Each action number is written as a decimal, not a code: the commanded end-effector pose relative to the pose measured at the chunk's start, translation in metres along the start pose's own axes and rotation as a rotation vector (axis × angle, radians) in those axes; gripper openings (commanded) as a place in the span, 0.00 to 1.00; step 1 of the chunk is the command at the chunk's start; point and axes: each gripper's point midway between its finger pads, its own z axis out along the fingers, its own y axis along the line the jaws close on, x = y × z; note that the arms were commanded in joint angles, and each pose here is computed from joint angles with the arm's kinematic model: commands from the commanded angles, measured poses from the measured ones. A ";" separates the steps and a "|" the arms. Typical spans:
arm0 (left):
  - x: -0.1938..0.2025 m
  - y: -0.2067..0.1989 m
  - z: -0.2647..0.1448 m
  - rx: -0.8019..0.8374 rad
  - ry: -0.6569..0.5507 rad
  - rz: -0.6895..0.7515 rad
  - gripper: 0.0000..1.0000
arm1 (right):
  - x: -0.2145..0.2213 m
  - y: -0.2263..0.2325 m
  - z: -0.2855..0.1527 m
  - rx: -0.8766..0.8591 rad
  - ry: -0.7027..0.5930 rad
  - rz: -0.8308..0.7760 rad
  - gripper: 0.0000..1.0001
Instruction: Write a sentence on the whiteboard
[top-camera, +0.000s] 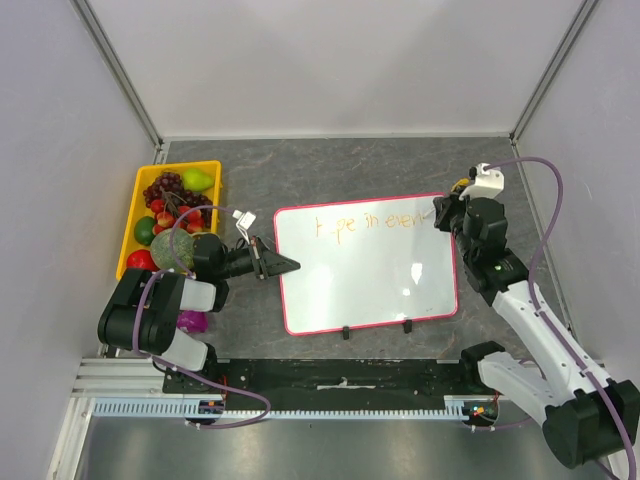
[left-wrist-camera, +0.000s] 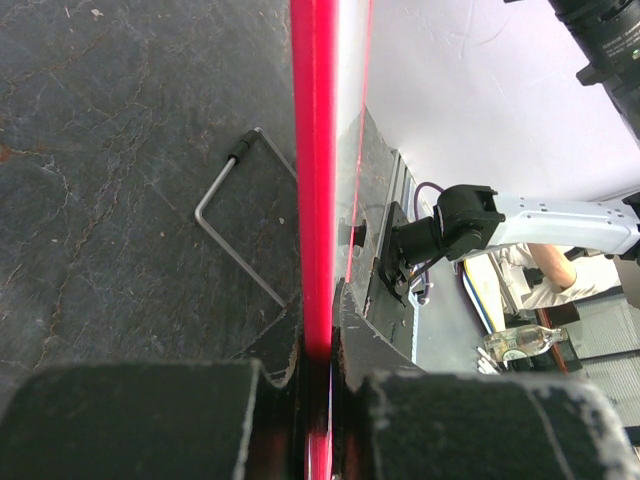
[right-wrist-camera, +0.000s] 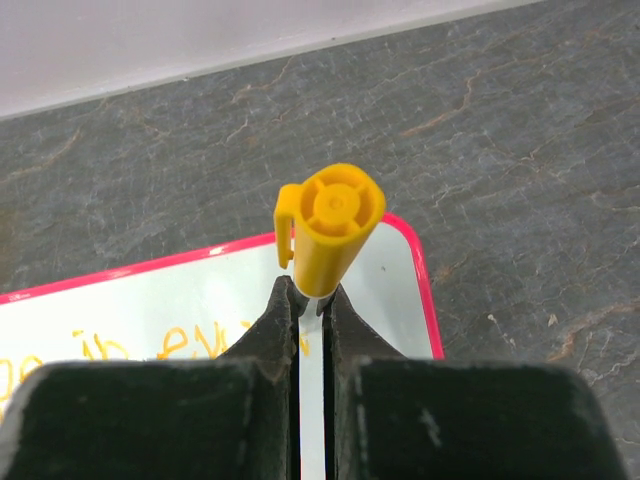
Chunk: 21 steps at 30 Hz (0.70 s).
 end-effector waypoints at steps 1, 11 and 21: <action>-0.003 0.021 0.002 -0.070 -0.028 0.114 0.02 | -0.036 0.000 0.001 0.033 -0.078 0.011 0.00; -0.004 0.021 0.002 -0.070 -0.028 0.116 0.02 | -0.025 -0.003 0.010 0.045 -0.049 0.014 0.00; -0.003 0.021 0.002 -0.069 -0.027 0.117 0.02 | 0.006 -0.006 0.006 0.026 0.020 -0.006 0.00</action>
